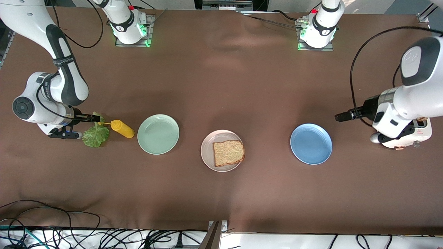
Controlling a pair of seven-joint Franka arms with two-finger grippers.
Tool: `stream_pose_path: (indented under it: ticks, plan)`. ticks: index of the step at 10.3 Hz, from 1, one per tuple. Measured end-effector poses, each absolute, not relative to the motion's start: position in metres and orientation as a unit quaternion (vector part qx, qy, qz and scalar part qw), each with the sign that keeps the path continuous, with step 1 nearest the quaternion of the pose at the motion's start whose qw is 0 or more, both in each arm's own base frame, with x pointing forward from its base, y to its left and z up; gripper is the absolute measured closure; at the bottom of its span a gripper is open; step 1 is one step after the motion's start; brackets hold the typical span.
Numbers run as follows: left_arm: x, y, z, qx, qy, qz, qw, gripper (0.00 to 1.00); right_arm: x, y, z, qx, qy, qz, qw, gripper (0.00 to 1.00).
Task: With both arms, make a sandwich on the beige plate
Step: 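Grasp the lettuce leaf stem with the right gripper while the left gripper retracts, then carry the lettuce leaf with the right gripper onto the bread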
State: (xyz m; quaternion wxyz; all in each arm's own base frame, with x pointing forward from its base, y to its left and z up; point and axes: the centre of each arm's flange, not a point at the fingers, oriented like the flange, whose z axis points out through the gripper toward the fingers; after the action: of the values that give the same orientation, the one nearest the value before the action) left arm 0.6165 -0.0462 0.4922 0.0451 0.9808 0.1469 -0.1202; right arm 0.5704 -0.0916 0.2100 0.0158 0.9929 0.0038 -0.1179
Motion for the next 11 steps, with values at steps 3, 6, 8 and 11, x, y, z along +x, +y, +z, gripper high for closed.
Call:
stream_pose_path:
  ticks: [3, 6, 8, 11]
  plan:
    - [0.601, -0.038, 0.516, 0.988, 0.103, -0.118, 0.004, 0.00, 0.567, -0.092, 0.192, 0.990, 0.051, -0.132, 0.010, 0.29]
    - [0.587, -0.020, 0.536, 0.991, 0.081, -0.106, -0.009, 0.00, 0.569, -0.091, 0.183, 0.990, 0.065, -0.129, 0.010, 0.69]
    - [0.571, 0.000, 0.545, 0.991, 0.079, -0.106, -0.015, 0.00, 0.587, -0.093, 0.210, 0.987, 0.082, -0.139, 0.006, 0.96]
    - [0.562, 0.020, 0.544, 0.990, 0.079, -0.114, -0.013, 0.00, 0.622, -0.095, 0.294, 0.986, 0.088, -0.144, 0.004, 0.96]
